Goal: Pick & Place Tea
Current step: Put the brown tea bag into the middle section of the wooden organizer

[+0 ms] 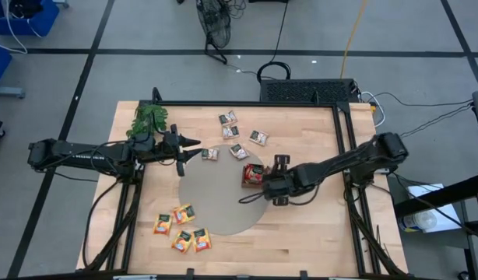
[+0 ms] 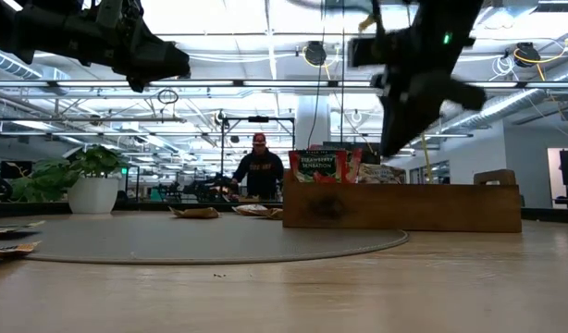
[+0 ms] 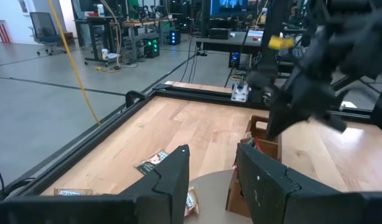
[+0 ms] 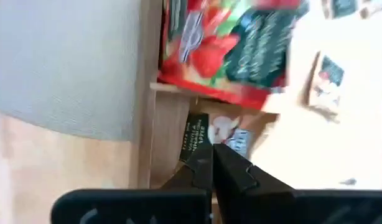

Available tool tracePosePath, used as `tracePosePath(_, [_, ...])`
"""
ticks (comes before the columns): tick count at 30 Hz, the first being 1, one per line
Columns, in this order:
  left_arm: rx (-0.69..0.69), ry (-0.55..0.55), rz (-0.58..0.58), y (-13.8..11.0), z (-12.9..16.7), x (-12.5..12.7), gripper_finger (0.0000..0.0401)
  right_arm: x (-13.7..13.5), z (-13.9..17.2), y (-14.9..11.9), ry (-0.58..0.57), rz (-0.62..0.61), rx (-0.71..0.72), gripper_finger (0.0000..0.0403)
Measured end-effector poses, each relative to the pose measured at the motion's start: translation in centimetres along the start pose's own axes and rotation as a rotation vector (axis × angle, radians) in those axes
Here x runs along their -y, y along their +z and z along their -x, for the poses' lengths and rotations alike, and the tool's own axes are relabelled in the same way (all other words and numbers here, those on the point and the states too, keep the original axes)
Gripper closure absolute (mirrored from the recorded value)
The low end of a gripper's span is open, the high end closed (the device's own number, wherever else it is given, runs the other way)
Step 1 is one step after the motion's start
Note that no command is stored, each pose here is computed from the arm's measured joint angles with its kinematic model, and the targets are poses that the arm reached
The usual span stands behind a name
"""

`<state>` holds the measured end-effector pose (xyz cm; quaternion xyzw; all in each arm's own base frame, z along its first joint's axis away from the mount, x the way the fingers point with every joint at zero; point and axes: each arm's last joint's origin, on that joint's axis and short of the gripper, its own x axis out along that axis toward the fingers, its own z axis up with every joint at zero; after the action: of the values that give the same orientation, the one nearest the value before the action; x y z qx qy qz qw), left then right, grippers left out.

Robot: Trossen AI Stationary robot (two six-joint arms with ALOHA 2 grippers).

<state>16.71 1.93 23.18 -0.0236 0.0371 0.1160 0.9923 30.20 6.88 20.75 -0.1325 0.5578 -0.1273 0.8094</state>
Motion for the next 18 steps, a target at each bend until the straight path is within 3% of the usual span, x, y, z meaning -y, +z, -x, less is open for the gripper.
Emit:
tracePosePath(4, [0.000, 0.000, 0.000, 0.0, 0.0, 0.0, 0.0265, 1.2, 2.3, 0.4, 0.007, -0.036, 0.122, 0.0403])
tracePosePath(10, [0.001, 0.000, 0.000, 0.0, 0.0, 0.0, 0.0265, 2.8, 3.8, -0.3, -0.074, -0.072, 0.280, 0.0403])
tracePosePath(18, [0.000, 0.000, 0.000, 0.0, 0.0, 0.0, 0.0265, 3.8, 3.1, -3.0, -0.136, -0.114, 0.580, 0.0403])
